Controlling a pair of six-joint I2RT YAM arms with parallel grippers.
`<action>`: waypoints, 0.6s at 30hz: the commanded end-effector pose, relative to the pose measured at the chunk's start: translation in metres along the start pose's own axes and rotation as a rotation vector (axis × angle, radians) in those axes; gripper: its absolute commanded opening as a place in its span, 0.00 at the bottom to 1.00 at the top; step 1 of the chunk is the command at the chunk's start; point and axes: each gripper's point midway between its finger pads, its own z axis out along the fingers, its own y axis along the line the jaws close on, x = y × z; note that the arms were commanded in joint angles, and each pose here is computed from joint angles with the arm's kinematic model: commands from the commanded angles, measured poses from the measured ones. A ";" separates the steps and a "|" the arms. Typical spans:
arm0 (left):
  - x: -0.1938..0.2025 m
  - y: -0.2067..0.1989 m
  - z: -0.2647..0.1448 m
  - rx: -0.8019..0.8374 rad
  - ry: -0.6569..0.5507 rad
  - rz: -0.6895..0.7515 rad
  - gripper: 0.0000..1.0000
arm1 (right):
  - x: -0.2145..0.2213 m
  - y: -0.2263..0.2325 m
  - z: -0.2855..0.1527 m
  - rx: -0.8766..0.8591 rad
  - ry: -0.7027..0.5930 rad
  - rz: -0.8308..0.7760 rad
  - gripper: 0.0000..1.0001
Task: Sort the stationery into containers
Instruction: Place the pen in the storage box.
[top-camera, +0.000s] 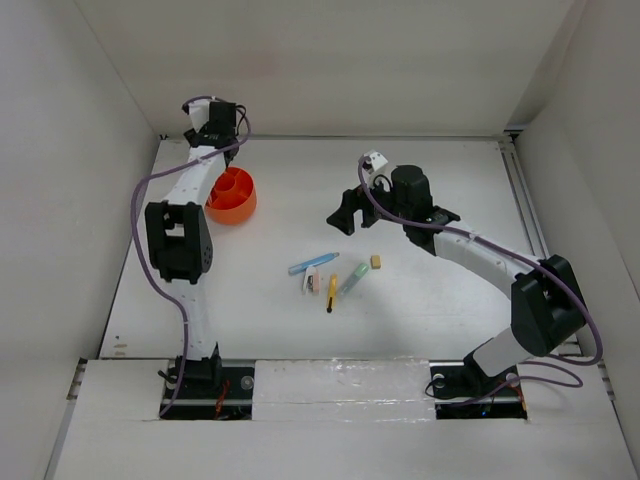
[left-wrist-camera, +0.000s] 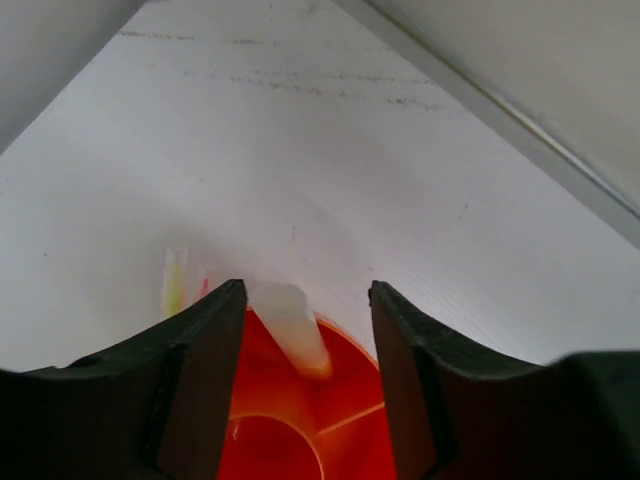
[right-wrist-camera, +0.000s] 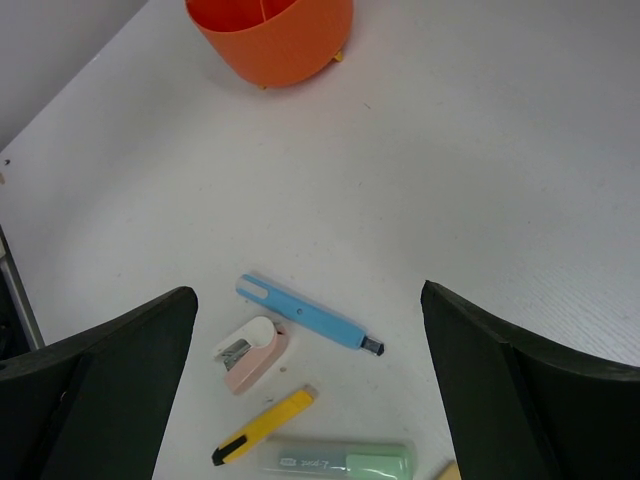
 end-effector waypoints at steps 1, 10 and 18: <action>-0.073 -0.007 -0.064 0.117 -0.127 -0.100 0.51 | -0.032 0.007 -0.004 -0.002 -0.092 -0.060 1.00; -0.134 -0.011 -0.147 0.319 -0.211 -0.160 1.00 | -0.005 -0.051 -0.011 0.446 0.047 -0.012 1.00; -0.127 0.001 -0.200 0.419 -0.117 -0.215 1.00 | 0.022 -0.060 -0.057 0.855 0.041 0.165 1.00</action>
